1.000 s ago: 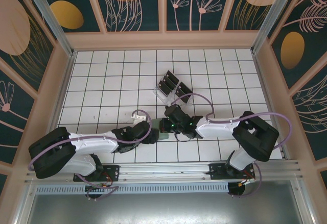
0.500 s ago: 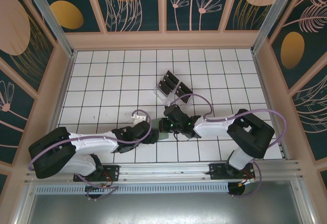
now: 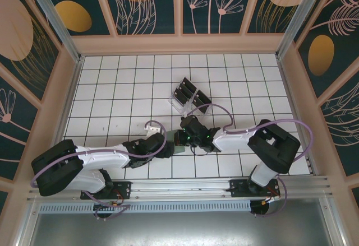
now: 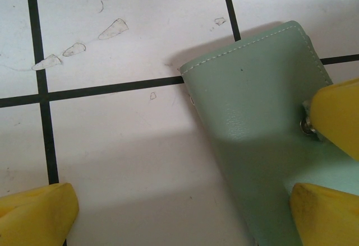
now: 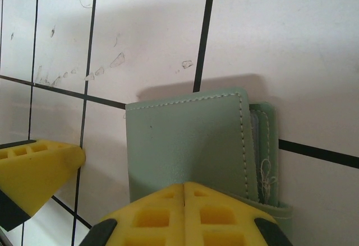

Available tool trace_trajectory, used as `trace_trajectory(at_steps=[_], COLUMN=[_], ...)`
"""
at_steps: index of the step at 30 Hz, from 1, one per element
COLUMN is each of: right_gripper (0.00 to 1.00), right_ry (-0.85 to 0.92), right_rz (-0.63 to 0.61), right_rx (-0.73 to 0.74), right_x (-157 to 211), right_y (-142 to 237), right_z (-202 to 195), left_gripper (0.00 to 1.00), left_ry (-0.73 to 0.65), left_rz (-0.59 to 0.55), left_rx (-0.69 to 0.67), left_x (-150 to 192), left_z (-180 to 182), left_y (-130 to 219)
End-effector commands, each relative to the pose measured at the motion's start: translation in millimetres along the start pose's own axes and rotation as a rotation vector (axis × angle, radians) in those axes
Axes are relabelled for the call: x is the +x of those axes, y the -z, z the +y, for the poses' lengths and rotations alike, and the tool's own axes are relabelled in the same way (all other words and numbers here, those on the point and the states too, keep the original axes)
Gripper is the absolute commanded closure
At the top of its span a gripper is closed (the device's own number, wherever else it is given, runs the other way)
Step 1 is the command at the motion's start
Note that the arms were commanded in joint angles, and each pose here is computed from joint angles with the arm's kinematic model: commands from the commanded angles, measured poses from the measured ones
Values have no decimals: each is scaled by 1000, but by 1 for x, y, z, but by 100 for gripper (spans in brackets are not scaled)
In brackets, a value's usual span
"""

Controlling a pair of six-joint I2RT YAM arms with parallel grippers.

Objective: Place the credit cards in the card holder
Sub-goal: Close the button on the card holder.

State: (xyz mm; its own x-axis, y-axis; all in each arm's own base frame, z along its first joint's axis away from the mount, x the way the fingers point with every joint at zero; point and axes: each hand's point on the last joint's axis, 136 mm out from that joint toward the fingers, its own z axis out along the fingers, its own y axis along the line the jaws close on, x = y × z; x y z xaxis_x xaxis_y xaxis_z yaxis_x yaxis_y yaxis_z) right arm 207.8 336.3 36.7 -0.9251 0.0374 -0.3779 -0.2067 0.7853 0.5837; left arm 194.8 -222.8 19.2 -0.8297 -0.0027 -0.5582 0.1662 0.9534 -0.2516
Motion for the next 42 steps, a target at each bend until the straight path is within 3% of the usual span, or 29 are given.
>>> trace_trajectory(at_steps=[1, 10, 20, 34, 40, 42], right_gripper=[100, 100, 100, 100, 100, 91], right_ry=[10, 3, 3, 142, 156, 165], right_rz=[101, 152, 170, 102, 65, 35], right_rx=[92, 155, 208, 340, 288, 244], right_x=[28, 48, 74, 85, 68, 51], right_y=[-11, -17, -13, -7, -7, -5], right_z=[-26, -47, -63, -89, -61, -39], left_gripper=[2, 1, 1, 1, 1, 1], left_ry=[-14, 28, 184, 193, 181, 175], left_rz=[72, 24, -135, -91, -98, -129], left_rx=[-66, -38, -49, -47, -58, -82], left_x=[23, 14, -13, -3, -10, -20], left_z=[24, 23, 39, 38, 35, 35], left_y=[-6, 3, 33, 27, 27, 31])
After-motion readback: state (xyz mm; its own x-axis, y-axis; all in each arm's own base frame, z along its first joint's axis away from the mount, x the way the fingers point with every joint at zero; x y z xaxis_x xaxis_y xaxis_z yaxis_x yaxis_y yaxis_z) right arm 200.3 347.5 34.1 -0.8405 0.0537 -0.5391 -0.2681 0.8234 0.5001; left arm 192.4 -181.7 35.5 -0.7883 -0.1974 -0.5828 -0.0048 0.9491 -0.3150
